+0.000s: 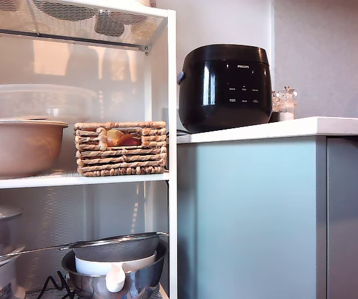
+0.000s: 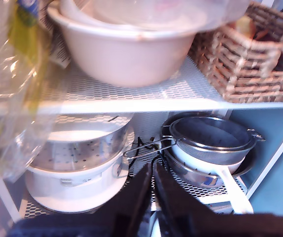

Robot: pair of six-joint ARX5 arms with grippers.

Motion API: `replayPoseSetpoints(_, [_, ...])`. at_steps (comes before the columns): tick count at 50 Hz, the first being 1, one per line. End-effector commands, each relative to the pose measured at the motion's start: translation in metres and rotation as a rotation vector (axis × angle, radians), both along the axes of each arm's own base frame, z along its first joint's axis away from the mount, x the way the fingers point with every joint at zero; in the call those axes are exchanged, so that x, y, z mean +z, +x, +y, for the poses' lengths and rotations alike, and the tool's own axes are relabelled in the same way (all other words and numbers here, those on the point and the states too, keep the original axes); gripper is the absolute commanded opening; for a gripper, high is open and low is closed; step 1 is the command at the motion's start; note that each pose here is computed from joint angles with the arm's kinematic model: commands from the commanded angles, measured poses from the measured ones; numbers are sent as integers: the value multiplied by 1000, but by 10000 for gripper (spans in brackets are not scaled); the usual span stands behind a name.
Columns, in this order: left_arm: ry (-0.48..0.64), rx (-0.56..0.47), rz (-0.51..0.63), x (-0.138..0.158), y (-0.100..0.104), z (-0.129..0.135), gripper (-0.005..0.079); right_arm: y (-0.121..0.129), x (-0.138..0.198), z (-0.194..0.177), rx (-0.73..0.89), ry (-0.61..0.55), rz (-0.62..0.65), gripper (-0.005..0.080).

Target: Pick up the plastic microwave lid from the counter next to you, then place it on the shelf

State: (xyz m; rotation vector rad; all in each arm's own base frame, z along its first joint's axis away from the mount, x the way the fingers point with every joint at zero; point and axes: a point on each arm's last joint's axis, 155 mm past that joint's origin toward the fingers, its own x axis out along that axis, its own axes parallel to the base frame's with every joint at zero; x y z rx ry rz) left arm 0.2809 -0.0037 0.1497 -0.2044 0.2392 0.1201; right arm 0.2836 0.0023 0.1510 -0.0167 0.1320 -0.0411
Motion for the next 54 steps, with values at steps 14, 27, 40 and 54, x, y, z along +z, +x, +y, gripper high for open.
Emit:
replayPoseSetpoints(14, [-22,-8,-134,32,-27,4,-24,-15,29,4,29,11,-121,-13])
replayPoseSetpoints(27, [-46,-38,-200,44,-44,2,-24,-27,37,13,84,42,-146,-13])
replayPoseSetpoints(40, [-29,-37,-106,20,-49,3,-24,-31,2,13,83,38,-8,-13])
replayPoseSetpoints(54, [-4,-37,27,-12,-56,4,-24,-44,-53,12,79,25,216,-13])
